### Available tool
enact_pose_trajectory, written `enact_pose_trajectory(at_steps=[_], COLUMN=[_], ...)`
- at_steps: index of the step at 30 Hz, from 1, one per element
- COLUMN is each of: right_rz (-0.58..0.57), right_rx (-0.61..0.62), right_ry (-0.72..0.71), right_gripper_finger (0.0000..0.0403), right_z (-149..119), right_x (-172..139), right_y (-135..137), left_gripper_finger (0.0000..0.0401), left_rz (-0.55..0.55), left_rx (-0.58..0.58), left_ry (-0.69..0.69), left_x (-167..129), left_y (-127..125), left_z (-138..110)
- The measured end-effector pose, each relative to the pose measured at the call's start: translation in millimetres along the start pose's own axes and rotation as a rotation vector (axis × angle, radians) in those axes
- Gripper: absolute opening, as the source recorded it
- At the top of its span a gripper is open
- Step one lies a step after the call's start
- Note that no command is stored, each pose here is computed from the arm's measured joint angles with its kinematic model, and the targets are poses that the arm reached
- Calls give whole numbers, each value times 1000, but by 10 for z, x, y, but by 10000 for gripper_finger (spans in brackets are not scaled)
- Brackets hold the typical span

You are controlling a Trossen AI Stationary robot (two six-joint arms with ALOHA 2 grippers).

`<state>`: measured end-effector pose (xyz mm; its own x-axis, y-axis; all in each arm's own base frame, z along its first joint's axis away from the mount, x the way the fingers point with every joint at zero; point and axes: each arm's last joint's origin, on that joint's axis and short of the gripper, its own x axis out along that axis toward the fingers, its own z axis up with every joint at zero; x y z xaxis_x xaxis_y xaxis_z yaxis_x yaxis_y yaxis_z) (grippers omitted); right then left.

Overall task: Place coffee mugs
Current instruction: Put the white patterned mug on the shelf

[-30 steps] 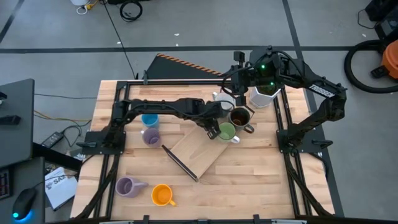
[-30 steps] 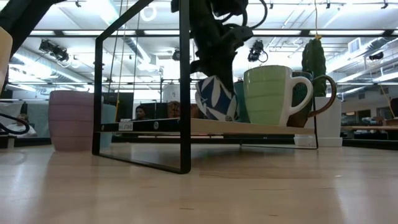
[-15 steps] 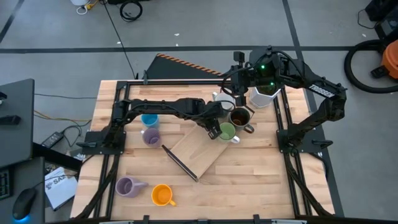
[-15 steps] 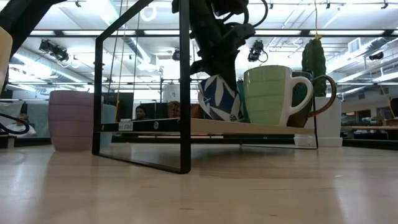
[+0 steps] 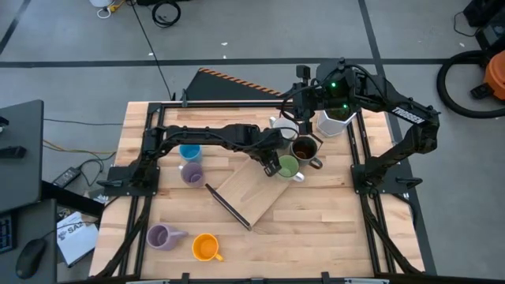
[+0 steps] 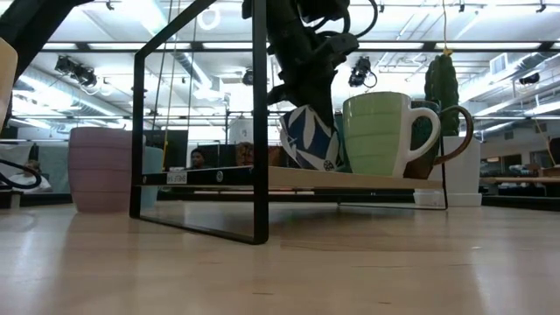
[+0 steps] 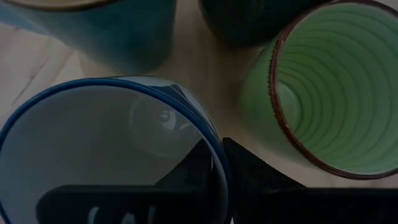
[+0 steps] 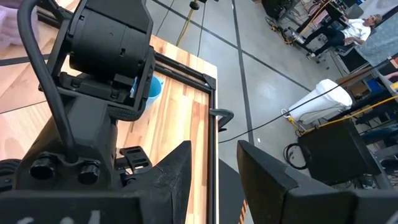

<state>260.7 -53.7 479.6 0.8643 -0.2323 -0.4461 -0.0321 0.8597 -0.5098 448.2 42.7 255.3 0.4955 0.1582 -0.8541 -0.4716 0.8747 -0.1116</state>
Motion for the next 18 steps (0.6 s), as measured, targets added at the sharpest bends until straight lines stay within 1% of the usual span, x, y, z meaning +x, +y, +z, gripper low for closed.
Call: enact_pose_trajectory(at_steps=[4, 6, 12, 15, 18], right_rz=[0, 0, 1, 0, 0], right_rx=[-1, -2, -2, -2, -2], right_ry=[0, 0, 0, 0, 0], right_gripper_finger=[134, 134, 134, 134, 134], right_z=[0, 0, 0, 0, 0], right_x=[0, 0, 2, 2, 2], right_y=[0, 0, 0, 0, 0], left_gripper_finger=[44, 58, 113, 129, 135], left_rz=[2, 4, 1, 1, -1], left_rx=[4, 29, 35, 35, 31], left_ry=[-1, -4, -5, -6, -9], left_x=[0, 0, -7, -5, -32], left_y=[2, 5, 2, 3, 14], left_z=[1, 5, 9, 10, 37])
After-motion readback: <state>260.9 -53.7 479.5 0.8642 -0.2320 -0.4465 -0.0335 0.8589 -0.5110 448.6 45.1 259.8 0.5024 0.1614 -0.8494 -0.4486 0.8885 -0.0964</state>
